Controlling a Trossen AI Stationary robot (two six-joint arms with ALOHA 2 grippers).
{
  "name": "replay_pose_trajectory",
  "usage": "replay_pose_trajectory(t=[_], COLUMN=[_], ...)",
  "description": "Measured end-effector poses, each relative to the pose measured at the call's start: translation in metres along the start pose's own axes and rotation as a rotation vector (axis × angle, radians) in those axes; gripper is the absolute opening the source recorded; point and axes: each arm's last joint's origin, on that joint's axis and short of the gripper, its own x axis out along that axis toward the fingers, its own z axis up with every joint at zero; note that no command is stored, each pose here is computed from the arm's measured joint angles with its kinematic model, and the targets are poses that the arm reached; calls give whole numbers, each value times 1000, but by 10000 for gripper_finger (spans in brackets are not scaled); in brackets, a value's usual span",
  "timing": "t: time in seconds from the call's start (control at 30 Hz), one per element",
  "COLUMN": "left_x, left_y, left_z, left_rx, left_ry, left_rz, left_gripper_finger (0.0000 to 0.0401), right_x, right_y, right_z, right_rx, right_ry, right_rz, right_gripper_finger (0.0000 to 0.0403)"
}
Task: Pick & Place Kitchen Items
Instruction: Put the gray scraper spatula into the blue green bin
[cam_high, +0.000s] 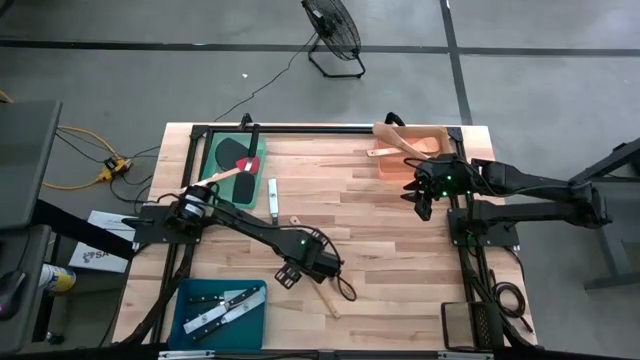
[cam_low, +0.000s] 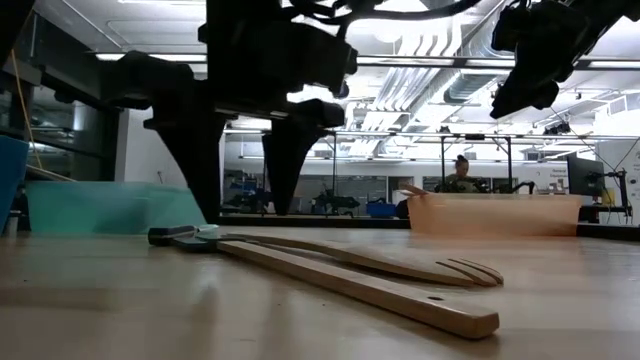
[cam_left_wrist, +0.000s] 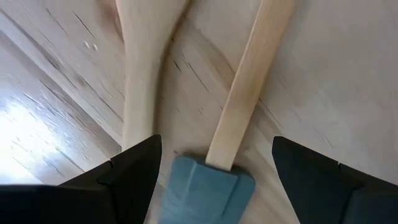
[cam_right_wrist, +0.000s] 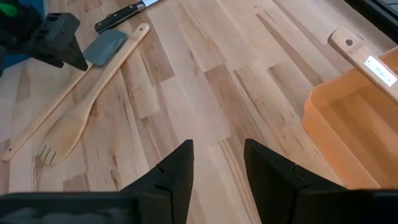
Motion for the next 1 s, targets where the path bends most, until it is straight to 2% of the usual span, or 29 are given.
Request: replay_pose_trajectory(t=[0.17,0.57,0.7,1.0], left_x=[0,37,46,59], left_y=[0,-9,-6,21], left_z=[0,-15,-21,-40], left_rx=[9,24,20,-36], left_ry=[-3,15,-4,-45], left_rz=[-2,-47,-86,-165], left_gripper_finger=[301,298,273,190], right_x=[0,0,0,0], right_y=[0,0,0,0], right_z=[0,0,0,0], right_rx=[0,0,0,3], right_ry=[0,-1,-1,-1], right_rz=[0,0,0,0], right_gripper_finger=[133,133,133,133])
